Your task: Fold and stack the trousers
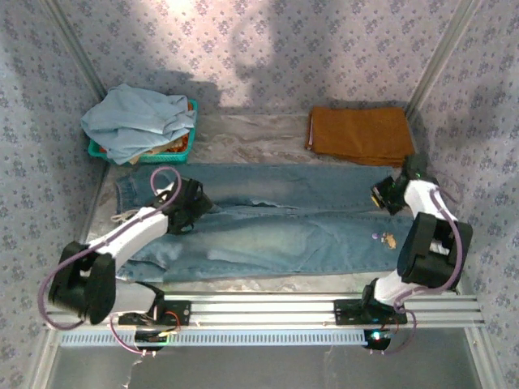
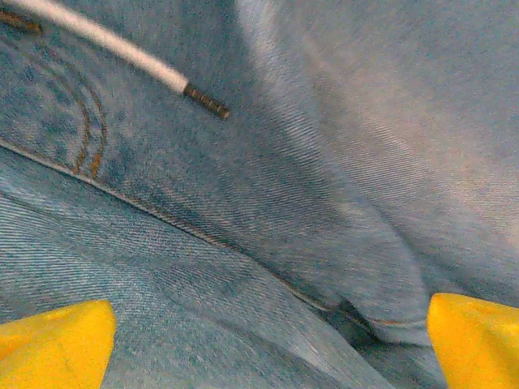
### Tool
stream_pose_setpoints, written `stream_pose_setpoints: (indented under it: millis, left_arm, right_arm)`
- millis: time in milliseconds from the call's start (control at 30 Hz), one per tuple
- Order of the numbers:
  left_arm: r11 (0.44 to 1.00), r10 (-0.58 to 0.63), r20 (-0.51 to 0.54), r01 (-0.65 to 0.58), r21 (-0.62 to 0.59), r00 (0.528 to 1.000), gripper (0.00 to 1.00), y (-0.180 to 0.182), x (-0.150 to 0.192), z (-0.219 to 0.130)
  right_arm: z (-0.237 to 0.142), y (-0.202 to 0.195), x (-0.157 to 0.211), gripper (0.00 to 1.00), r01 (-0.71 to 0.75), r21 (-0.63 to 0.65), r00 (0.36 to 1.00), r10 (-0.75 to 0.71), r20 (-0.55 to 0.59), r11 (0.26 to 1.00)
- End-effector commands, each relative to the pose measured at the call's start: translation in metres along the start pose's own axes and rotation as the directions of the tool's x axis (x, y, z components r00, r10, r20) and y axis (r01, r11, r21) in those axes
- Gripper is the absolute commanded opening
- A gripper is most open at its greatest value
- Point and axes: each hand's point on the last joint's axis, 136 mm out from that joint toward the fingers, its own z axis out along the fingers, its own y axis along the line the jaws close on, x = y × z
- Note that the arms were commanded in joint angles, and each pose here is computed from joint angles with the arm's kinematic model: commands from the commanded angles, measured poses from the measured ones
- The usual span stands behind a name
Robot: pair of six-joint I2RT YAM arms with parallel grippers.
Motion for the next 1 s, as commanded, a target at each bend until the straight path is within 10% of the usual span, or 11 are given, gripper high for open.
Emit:
stream_pose_setpoints:
  millis: [0,567,967]
  left_arm:
    - [0.997,0.04,0.032,-0.038,-0.067,0.999,1.0,0.021,-0.015,-0.019]
    - [0.912,-0.303,0.109,0.322,-0.256,0.947,0.97,0.163,-0.012,-0.07]
    - [0.83,-0.347,0.155,0.38,-0.408,0.925,0.97,0.193,-0.005,-0.104]
  right_arm:
    - [0.042,0.006,0.003,0.0,-0.023,0.065,0.996,0.029,-0.085,0.998]
    - [0.054,-0.045,-0.026,0.0,-0.207,0.127,0.976,0.214,-0.043,0.97]
    - [0.005,0.044,-0.001,0.0,0.009,-0.06,1.0,-0.01,-0.014,0.998]
